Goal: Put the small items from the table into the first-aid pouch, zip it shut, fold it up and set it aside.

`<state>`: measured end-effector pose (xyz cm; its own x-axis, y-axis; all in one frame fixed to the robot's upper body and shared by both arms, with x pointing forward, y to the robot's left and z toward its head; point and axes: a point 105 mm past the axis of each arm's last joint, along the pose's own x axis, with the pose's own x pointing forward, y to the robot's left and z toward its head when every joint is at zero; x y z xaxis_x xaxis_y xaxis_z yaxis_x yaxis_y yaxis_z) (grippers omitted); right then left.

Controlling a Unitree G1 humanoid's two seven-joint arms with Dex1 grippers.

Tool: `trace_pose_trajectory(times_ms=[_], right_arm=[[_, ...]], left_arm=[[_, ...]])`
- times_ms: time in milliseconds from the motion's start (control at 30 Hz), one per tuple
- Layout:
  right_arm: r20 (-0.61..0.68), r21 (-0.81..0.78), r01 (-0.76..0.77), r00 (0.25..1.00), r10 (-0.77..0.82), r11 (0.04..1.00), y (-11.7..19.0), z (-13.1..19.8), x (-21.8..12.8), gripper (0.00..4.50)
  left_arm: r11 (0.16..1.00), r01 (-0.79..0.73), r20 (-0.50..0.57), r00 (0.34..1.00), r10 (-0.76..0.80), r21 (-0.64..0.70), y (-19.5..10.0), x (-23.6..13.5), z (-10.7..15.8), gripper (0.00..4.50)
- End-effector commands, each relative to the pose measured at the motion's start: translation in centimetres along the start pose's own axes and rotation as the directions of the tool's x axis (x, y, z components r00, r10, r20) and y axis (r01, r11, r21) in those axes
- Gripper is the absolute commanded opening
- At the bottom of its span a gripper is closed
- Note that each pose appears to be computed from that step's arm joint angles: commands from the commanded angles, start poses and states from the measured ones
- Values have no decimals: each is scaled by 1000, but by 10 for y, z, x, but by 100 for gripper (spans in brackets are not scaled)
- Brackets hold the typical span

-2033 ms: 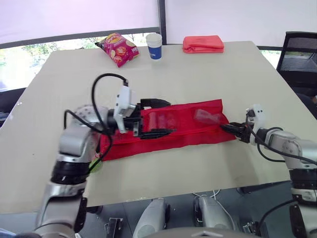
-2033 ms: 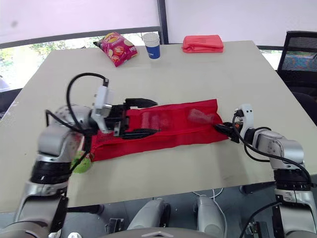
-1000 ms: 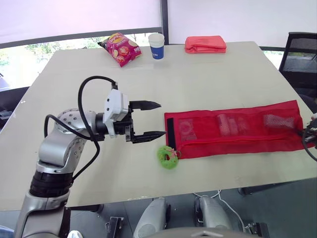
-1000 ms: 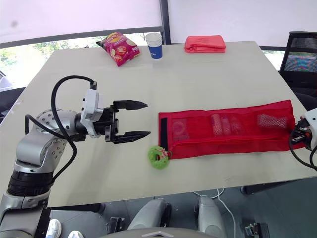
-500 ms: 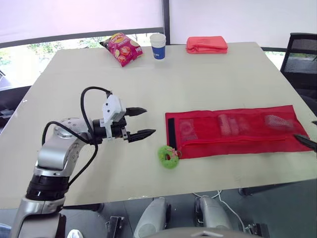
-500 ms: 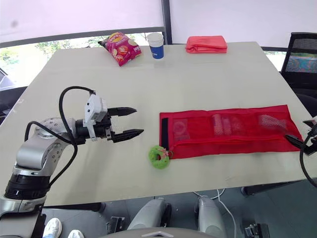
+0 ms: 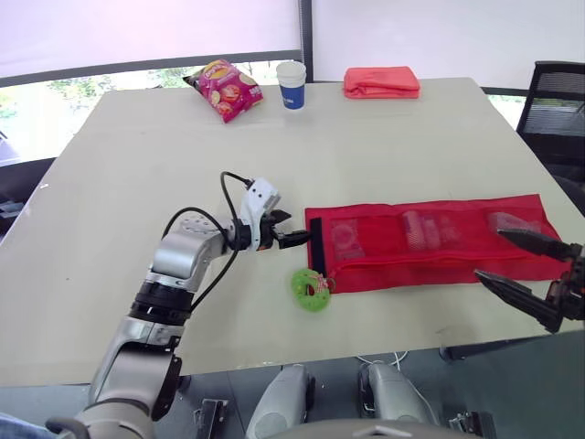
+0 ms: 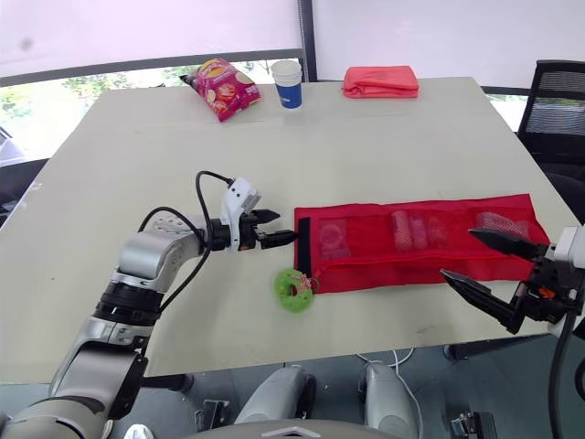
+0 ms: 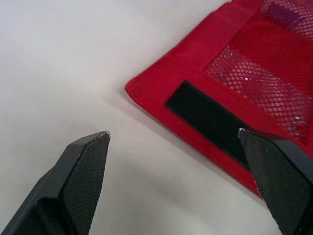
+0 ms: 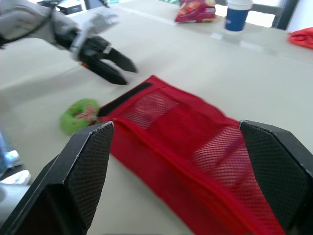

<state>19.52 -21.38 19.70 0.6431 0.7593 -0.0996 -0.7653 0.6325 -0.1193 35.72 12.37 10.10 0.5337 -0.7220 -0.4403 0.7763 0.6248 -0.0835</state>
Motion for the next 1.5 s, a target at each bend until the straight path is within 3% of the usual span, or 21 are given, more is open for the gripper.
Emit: trace_pose_trajectory(times_ms=[33,200,333,467,600,700,767,1033,1133,1300,1500], right_arm=[[16,-52,-29,999,29,998,7,14,-1,436],[14,-74,-26,1000,27,997,8,15,1,436],[9,-91,-13,1000,14,996,5,14,1,436],[16,-108,-7,1000,9,994,3,17,3,450],[20,-125,-17,1000,20,992,5,20,7,450],[18,-132,-24,999,27,991,6,21,9,450],[18,-132,-25,999,27,991,6,21,10,450],[22,-139,-52,998,55,989,10,22,20,450],[40,-126,-108,993,114,986,25,23,41,450],[53,-82,-185,980,189,979,47,17,78,450],[-39,-184,-252,968,249,950,59,-8,144,450]], left_arm=[[1000,0,2,1000,0,29,1,7,6,450],[994,-34,-10,999,33,-100,6,21,3,450],[994,43,-41,998,-47,-100,-10,28,-5,450],[996,82,-83,993,-84,-34,-17,33,-13,328],[997,68,-104,992,-65,29,-15,37,-21,141],[997,76,-78,994,-73,34,-15,36,-21,33],[997,77,-62,995,-76,17,-15,35,-20,9],[986,80,130,990,-61,-147,-5,18,15,9],[980,71,167,985,-40,-184,1,9,27,9],[975,56,182,983,-17,-214,5,1,41,9],[971,51,155,988,-14,-235,4,4,42,9]])
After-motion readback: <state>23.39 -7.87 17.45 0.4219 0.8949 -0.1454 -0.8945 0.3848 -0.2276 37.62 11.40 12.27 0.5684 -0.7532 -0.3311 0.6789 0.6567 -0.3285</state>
